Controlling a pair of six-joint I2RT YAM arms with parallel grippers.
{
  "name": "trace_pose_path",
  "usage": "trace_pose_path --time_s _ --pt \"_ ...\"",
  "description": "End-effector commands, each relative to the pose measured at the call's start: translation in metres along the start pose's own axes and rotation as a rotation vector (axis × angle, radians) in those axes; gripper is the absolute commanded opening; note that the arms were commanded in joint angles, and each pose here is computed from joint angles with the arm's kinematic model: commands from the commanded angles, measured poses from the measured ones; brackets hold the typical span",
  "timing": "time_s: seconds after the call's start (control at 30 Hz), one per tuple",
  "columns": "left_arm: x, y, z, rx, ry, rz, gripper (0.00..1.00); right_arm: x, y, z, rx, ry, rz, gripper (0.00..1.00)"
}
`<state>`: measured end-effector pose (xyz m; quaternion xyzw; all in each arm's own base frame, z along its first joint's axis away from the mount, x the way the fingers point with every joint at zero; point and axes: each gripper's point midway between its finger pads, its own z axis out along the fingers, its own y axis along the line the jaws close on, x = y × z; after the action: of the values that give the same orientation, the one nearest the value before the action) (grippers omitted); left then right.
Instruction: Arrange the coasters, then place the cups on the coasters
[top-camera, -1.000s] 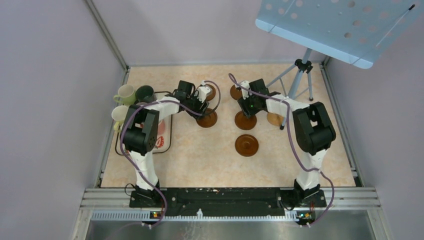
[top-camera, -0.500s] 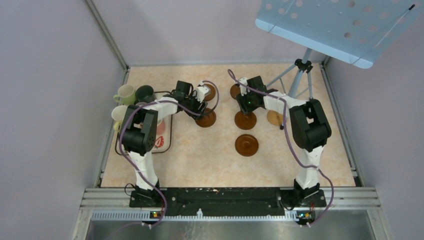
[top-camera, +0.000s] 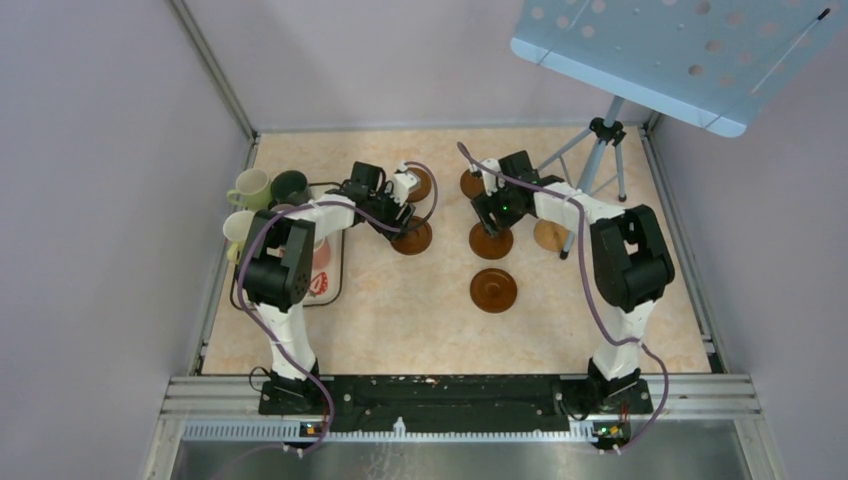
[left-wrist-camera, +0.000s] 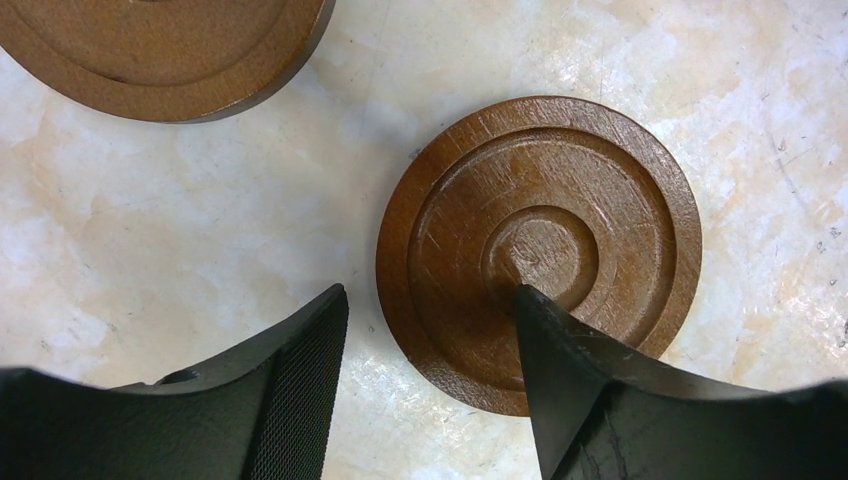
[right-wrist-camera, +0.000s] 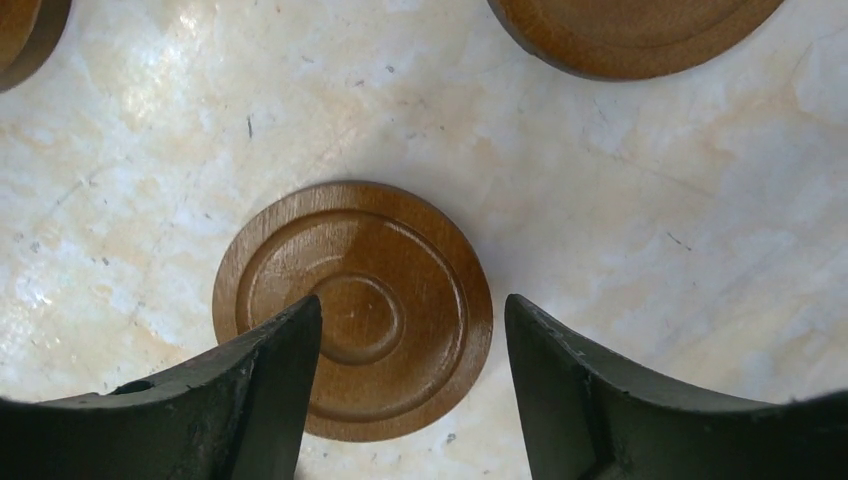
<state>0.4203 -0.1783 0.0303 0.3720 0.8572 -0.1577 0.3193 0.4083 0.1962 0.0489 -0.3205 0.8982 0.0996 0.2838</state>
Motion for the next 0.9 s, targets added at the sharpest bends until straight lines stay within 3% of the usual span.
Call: trace_pose_path --time_s 0.0,0.33,0.7,0.87 --pt "0.016 -0.007 -0.008 0.018 0.043 -0.024 0.68 0.007 -0.013 -0.021 0.027 0.003 -0.021 0.67" --pt "0.017 -0.008 -0.005 0.022 0.04 -0.03 0.7 0.027 -0.017 -0.007 0.055 0.045 0.027 0.65" --pt "0.016 -0.014 -0.002 0.054 0.027 -0.041 0.68 0.022 -0.01 0.017 0.064 0.056 0.076 0.45" --pt "0.016 -0.02 0.001 0.069 0.026 -0.043 0.66 0.016 -0.014 0.024 0.08 0.045 0.106 0.43"
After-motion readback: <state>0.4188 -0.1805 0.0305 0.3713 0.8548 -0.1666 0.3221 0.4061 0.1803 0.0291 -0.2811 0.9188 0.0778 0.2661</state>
